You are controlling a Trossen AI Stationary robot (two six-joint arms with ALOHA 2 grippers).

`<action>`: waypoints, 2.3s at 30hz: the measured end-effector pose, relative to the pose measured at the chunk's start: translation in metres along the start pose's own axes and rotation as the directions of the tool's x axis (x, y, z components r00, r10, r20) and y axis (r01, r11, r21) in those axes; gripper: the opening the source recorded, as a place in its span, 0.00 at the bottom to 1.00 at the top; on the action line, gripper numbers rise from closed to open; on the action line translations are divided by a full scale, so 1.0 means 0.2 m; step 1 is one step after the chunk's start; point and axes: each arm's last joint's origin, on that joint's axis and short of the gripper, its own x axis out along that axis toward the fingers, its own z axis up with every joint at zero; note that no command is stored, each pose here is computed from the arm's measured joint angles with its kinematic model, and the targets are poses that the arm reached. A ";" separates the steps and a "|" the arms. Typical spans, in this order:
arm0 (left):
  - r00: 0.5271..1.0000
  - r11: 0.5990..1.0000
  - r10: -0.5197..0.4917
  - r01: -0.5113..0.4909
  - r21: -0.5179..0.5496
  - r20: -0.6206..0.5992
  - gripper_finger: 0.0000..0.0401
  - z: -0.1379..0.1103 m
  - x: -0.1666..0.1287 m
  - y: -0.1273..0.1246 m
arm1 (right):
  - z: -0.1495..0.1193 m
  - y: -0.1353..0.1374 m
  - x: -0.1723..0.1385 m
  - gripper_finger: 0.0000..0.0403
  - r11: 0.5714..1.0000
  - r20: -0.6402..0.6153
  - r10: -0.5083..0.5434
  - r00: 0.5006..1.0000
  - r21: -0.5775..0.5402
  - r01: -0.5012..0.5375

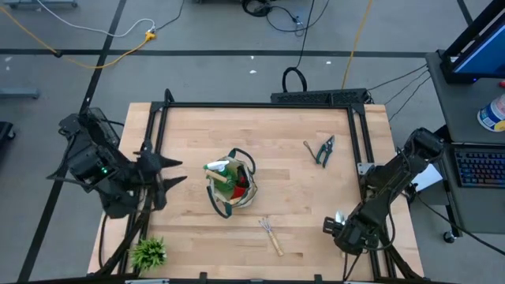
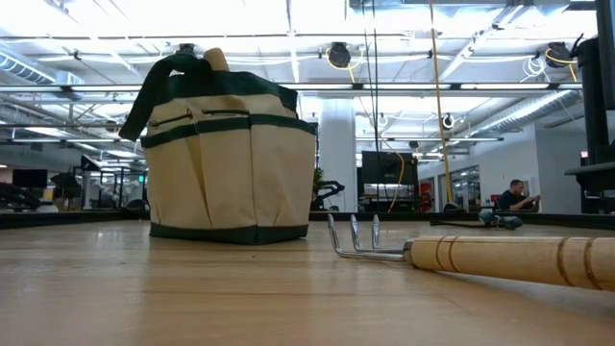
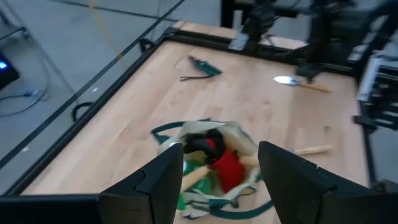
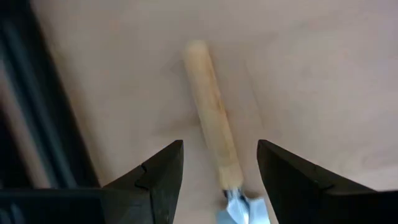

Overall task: Pick & Place Garden tools in Gardening bag
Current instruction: Put the trowel into the gardening bag

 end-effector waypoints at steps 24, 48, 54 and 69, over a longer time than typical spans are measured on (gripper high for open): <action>0.984 0.988 -0.080 0.100 -0.118 0.160 0.54 -0.41 0.17 -0.04 | -0.04 -0.01 0.07 0.49 0.998 0.057 -0.055 0.997 -0.032 0.056; 0.866 0.893 -0.431 0.450 -0.017 0.253 0.54 -0.52 0.32 0.30 | -0.02 -0.06 0.18 0.35 0.999 0.018 -0.048 0.999 0.014 0.047; 0.846 0.881 -0.453 0.473 -0.001 0.281 0.54 -0.56 0.31 0.36 | -0.04 -0.12 0.17 0.18 0.992 0.038 -0.056 0.998 0.113 0.051; 0.810 0.860 -0.485 0.510 0.013 0.331 0.54 -0.62 0.27 0.44 | -0.14 -0.39 0.00 0.14 0.865 0.141 -0.280 0.950 0.466 0.186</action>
